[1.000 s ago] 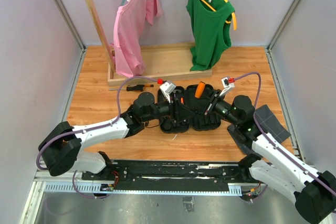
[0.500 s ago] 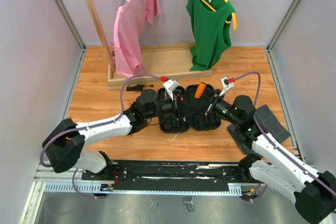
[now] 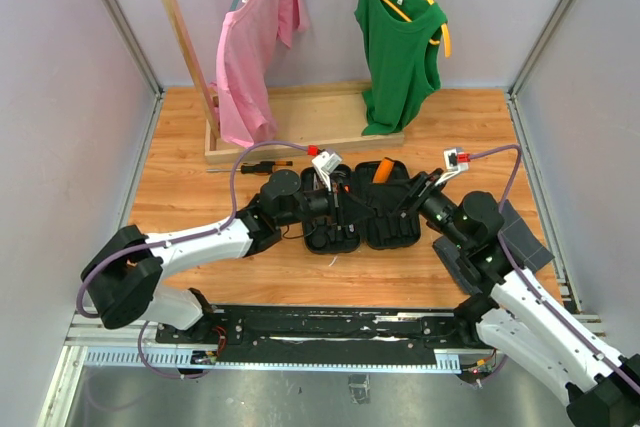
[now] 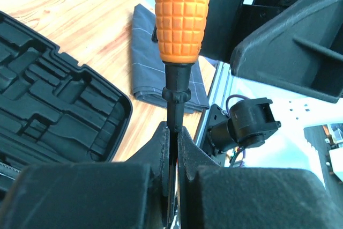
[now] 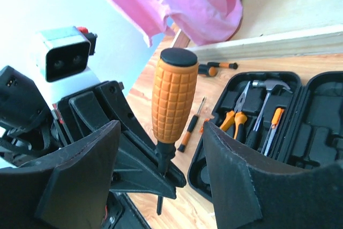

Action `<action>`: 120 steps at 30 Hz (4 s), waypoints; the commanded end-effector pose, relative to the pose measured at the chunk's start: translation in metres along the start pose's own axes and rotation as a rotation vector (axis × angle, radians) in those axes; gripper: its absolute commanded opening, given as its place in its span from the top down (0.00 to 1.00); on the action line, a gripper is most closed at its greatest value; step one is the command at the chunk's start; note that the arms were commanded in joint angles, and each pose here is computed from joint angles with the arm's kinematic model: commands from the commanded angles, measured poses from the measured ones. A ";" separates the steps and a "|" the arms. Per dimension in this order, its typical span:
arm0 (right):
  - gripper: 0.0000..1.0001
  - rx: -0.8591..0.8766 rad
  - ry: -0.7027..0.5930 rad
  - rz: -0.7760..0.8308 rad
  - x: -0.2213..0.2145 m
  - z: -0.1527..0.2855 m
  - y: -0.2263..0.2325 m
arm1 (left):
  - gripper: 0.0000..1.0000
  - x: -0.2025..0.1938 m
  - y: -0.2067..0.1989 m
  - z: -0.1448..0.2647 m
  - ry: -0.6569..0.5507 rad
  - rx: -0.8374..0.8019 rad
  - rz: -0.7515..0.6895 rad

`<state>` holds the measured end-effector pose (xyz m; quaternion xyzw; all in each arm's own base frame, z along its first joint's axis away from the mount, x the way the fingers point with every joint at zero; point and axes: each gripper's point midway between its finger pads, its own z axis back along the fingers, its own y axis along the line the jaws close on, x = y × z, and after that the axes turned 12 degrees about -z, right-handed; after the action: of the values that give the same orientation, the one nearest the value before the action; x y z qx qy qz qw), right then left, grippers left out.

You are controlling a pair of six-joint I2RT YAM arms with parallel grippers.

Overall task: Sort the tools into containers
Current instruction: Pick up the screwdriver from the center of the board, then place the screwdriver in the storage box.

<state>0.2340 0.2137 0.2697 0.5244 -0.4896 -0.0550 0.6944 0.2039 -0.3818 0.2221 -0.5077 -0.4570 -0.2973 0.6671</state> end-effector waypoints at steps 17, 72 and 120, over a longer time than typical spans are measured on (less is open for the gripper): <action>0.51 -0.056 -0.165 -0.018 0.040 -0.001 0.002 | 0.99 0.013 -0.013 -0.007 -0.022 -0.057 -0.010; 0.85 -0.630 0.368 0.334 0.021 -0.043 -0.122 | 0.39 -0.001 0.214 0.110 -0.019 0.899 -0.041; 0.84 -0.945 0.648 0.316 -0.017 -0.099 -0.261 | 0.41 -0.039 0.237 0.112 0.040 0.961 -0.021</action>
<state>0.4031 0.1863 0.0599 0.0965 -0.2436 0.0094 0.9650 0.3470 -0.2035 0.0877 -0.1334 -0.5215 -0.0728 0.8396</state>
